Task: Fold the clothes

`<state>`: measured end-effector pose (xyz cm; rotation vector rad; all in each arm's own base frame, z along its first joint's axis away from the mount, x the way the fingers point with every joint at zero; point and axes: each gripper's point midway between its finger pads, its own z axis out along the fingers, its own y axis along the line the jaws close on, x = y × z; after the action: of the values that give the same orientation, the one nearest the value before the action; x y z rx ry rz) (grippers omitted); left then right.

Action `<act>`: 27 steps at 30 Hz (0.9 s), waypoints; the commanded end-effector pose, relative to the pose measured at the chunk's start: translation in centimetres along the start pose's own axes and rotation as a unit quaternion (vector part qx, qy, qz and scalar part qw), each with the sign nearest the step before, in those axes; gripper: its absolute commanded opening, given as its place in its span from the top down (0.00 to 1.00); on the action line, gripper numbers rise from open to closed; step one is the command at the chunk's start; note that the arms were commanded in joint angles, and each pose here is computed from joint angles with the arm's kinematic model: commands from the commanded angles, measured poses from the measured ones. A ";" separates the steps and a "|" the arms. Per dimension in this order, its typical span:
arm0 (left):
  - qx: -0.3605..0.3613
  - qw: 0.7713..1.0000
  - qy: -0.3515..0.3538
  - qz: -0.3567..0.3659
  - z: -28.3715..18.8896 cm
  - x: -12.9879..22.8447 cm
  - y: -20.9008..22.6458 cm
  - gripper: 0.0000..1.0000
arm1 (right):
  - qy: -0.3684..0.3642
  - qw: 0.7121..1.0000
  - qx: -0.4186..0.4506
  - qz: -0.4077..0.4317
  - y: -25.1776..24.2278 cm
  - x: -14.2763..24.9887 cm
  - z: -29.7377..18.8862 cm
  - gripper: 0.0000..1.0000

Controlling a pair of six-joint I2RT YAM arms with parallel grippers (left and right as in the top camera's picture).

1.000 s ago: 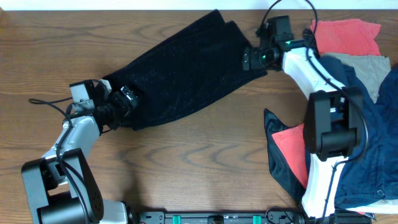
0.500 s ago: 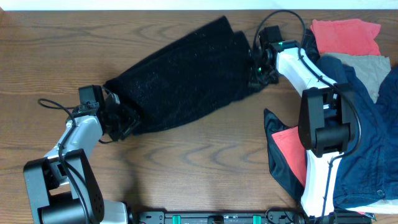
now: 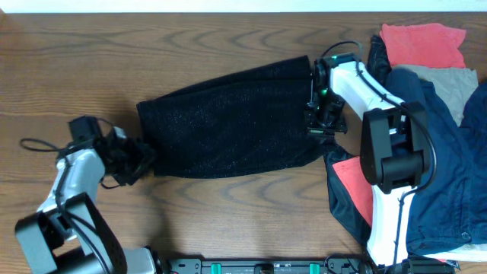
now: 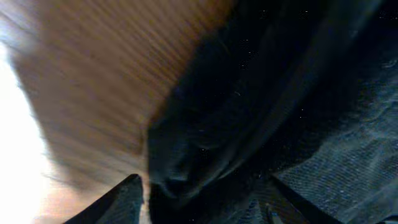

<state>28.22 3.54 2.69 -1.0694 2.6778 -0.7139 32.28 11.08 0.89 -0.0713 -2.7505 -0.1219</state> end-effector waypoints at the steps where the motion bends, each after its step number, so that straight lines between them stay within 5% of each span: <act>1: 0.020 0.999 -0.016 0.029 -1.1 -0.2 -1.0 0.29 | -0.062 0.998 -0.014 -0.003 1.2 -0.3 -2.9 0.94; 2: 0.021 0.999 -0.018 0.032 -1.2 -0.2 -1.1 0.27 | -0.080 0.997 -0.017 -0.006 1.3 -0.7 -3.6 0.91; 3: 0.024 0.999 -0.020 0.035 -1.4 -0.2 -1.3 0.25 | -0.099 0.995 -0.021 -0.008 1.4 -1.1 -4.4 0.78; 5: 0.038 0.998 -0.021 0.044 -1.7 -0.1 -1.9 0.24 | -0.147 0.989 -0.018 -0.008 1.0 -2.2 -6.2 0.16; 7: 0.049 0.997 -0.022 0.049 -2.0 0.0 -2.4 0.24 | -0.199 0.980 -0.008 -0.005 0.1 -3.7 -8.0 0.02; 14: 0.049 0.997 -0.022 0.050 -2.1 0.1 -2.4 0.24 | -0.344 0.936 -0.011 -0.078 -0.6 -9.8 -12.6 0.22; 27: 0.046 0.998 -0.018 0.049 -2.0 0.3 -2.3 0.24 | -0.342 0.929 -0.061 -0.125 2.0 -15.7 -6.6 0.23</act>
<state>28.74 2.90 5.26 -0.9534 2.6197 -0.7720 49.35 10.62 1.59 0.1683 -3.4474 -0.3378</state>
